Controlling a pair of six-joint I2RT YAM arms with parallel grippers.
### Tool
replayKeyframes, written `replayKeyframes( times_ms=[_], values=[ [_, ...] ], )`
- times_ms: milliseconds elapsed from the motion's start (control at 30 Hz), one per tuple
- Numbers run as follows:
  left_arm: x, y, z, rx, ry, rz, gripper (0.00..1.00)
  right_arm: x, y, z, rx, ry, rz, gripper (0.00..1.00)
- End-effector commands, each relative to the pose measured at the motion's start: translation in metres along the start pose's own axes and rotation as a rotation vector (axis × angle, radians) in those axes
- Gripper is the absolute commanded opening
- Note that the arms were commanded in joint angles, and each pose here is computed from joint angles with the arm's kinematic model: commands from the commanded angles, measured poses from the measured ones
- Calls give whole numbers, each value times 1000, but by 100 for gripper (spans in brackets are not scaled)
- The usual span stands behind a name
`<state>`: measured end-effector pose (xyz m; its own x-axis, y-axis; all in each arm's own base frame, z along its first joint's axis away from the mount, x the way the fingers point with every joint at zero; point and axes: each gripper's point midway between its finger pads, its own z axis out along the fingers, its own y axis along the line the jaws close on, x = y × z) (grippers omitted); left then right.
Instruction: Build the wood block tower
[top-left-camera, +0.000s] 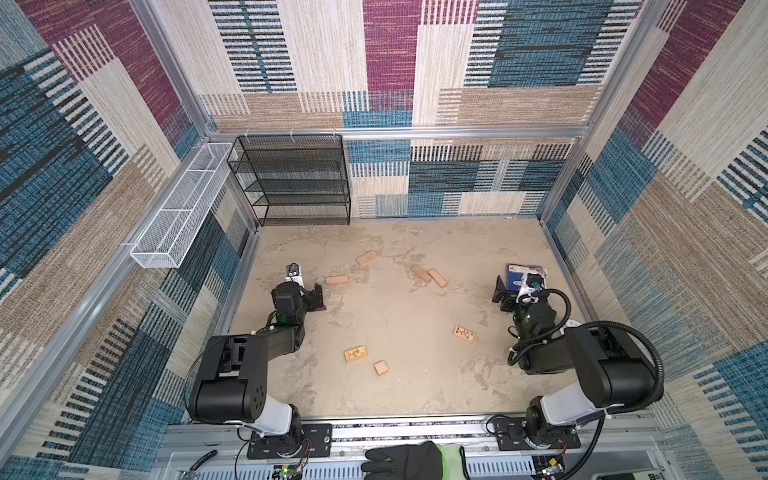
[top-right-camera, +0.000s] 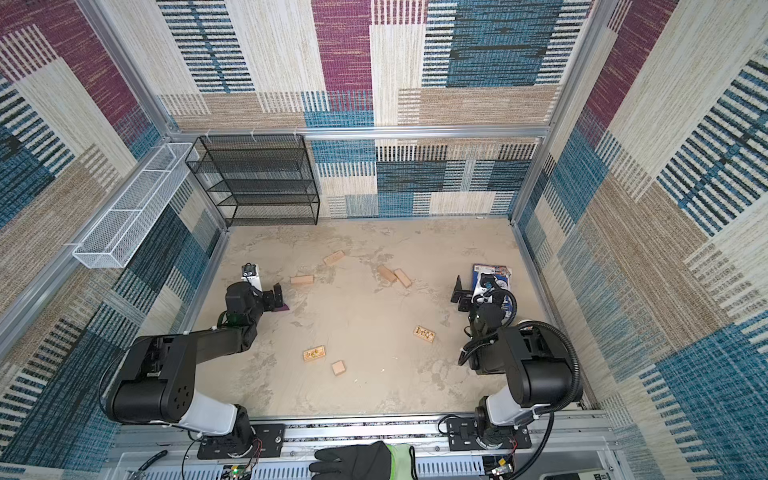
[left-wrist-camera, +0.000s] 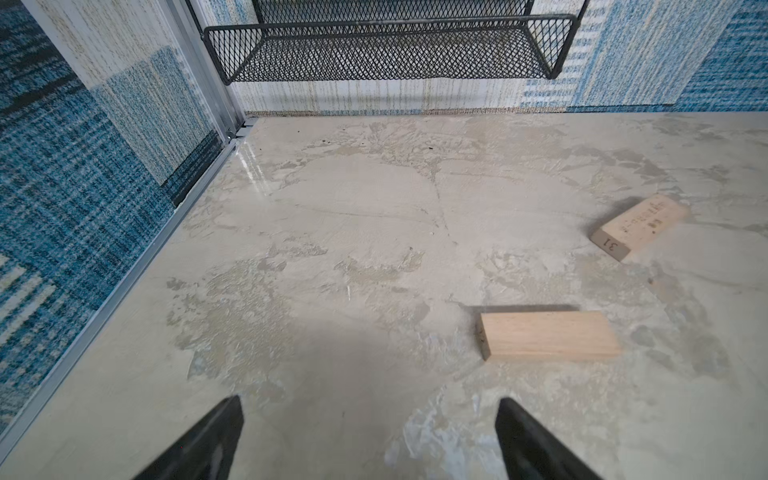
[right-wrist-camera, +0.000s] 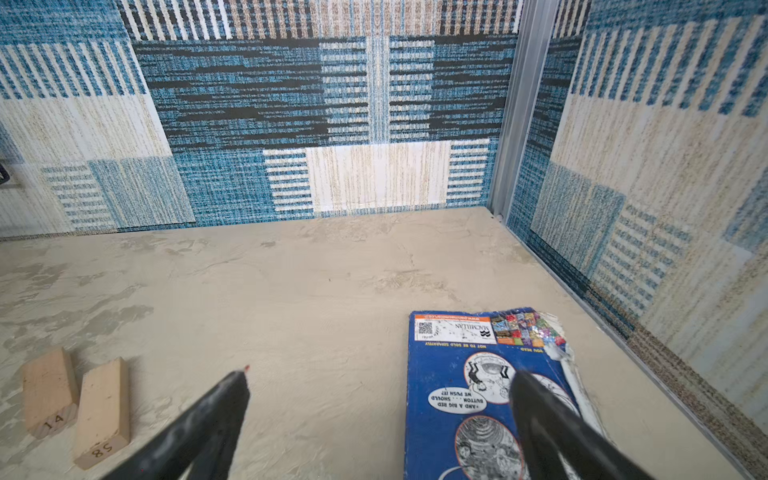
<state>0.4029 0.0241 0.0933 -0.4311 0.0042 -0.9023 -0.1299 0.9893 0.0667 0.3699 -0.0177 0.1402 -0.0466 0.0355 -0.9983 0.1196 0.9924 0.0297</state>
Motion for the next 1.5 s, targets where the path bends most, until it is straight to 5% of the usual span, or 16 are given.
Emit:
replayKeyframes(
  times_ms=[0, 1233, 1467],
  values=[
    [-8, -1, 0, 9, -29, -16, 99, -5, 1, 0, -5, -20, 7, 100],
    [-8, 0, -1, 10, -37, -19, 100, -7, 1, -1, -6, -25, 7, 100],
    [-41, 29, -31, -140, 16, -67, 84, -40, 0, 12, 27, 60, 91, 91]
  ],
)
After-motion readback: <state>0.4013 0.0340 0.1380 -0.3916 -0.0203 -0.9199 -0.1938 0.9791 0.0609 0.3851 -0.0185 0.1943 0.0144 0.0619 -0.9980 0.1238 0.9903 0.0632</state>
